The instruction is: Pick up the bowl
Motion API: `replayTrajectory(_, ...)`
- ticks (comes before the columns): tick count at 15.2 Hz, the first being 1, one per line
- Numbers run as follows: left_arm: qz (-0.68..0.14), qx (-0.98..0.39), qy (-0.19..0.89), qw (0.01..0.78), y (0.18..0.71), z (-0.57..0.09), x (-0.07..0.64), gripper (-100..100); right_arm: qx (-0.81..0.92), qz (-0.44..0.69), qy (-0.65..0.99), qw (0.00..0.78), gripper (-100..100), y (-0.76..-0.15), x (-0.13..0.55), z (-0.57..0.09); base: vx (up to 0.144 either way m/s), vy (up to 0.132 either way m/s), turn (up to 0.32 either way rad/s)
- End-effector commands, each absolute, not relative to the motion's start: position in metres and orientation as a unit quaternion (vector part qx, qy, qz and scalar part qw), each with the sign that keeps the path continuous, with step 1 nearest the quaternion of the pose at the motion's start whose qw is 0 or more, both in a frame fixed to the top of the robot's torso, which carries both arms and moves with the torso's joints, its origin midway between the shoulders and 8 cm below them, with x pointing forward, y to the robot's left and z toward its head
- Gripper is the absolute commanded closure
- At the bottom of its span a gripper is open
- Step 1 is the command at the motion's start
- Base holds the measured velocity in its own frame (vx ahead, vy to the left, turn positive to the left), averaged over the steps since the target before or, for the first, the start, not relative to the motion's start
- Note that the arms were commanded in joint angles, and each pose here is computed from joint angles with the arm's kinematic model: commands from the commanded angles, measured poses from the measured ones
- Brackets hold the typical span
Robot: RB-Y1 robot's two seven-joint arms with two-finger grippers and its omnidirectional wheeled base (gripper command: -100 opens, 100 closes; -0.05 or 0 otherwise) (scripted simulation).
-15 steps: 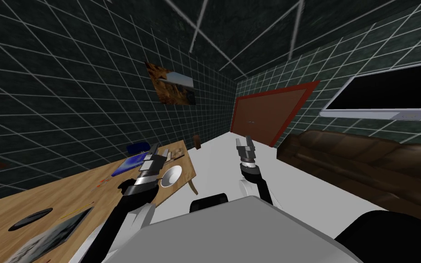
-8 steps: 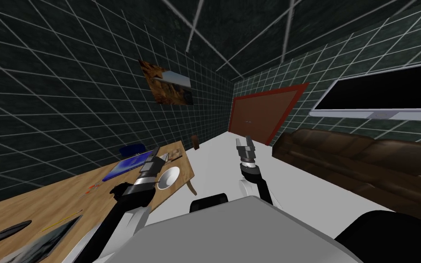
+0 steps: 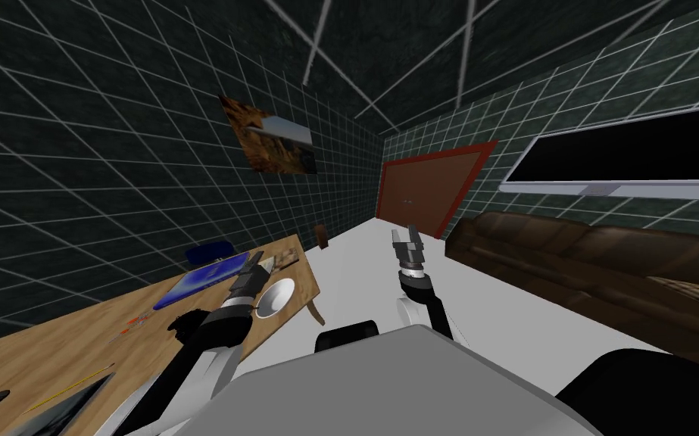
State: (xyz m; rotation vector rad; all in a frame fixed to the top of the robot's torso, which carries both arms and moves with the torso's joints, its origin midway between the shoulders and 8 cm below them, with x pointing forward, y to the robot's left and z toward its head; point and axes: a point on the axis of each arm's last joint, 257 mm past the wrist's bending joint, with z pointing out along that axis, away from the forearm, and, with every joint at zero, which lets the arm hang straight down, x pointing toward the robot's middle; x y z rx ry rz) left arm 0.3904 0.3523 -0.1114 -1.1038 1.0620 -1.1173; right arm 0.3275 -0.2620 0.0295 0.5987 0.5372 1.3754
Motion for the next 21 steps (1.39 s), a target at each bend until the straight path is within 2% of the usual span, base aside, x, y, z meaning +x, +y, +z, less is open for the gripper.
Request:
replayTrajectory(1,-0.463,-0.494,0.461,0.573,0.362,-0.127,0.391,-100,0.269,0.617,0.241,0.699,0,-0.262,0.327,0.030,-0.007,-0.009,-0.096)
replayTrajectory(21,-0.335,-0.672,0.459,0.474,0.449,-0.251,0.351,-100,0.269,0.617,0.241,0.699,0,-0.262,0.327,0.030,-0.005,-0.010,-0.067)
